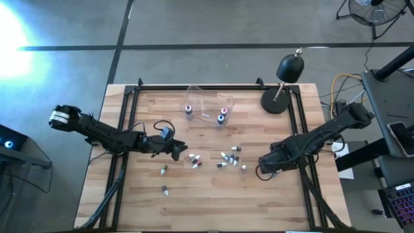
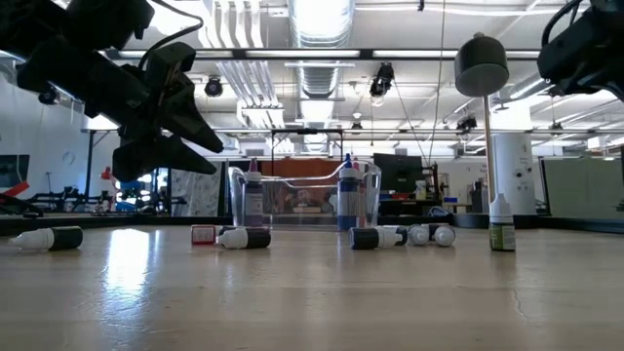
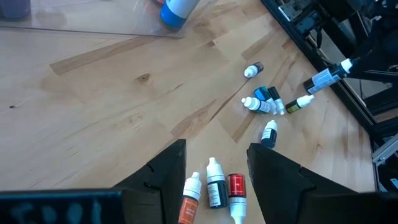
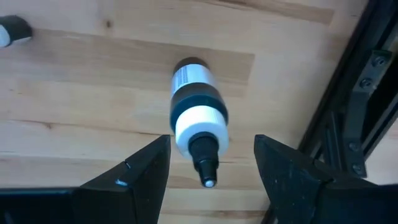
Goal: Pick & Place food coloring
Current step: Put the large black food coloring bottle into the transparent bin
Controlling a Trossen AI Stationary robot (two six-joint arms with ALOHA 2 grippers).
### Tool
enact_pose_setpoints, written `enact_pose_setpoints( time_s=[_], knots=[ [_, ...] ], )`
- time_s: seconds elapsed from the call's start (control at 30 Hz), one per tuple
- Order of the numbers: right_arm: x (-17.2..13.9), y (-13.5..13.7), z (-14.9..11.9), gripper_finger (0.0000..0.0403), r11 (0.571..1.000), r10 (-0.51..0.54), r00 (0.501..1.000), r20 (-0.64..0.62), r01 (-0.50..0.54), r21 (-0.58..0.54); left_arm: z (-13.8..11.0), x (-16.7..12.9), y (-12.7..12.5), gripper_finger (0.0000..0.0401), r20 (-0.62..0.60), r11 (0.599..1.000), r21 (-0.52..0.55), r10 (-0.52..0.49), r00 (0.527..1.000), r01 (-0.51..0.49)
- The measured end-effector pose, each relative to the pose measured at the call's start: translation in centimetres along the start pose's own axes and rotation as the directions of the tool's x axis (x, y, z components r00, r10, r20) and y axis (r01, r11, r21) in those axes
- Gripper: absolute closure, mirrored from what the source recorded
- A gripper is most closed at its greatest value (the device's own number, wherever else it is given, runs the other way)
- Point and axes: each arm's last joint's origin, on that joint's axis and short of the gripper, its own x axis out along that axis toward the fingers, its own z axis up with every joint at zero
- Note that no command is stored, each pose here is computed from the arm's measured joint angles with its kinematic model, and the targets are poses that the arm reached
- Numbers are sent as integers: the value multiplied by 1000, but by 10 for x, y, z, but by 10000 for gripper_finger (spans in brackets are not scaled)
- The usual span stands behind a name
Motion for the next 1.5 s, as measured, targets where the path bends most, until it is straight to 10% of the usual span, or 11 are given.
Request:
enact_pose_setpoints(
  time_s=[1.0,1.27,1.5],
  knots=[
    [-23,16,-1,294,982,134,982,132,-114,-152,0,0,0,254,-1,1000,-14,2,1000,-2],
    [-103,36,18,296,923,349,792,502,-197,-331,0,0,0,254,0,1000,-25,2,1000,-2],
    [-147,70,62,297,917,328,696,638,-73,-392,0,0,0,254,0,997,-72,-3,1000,3]
  ],
)
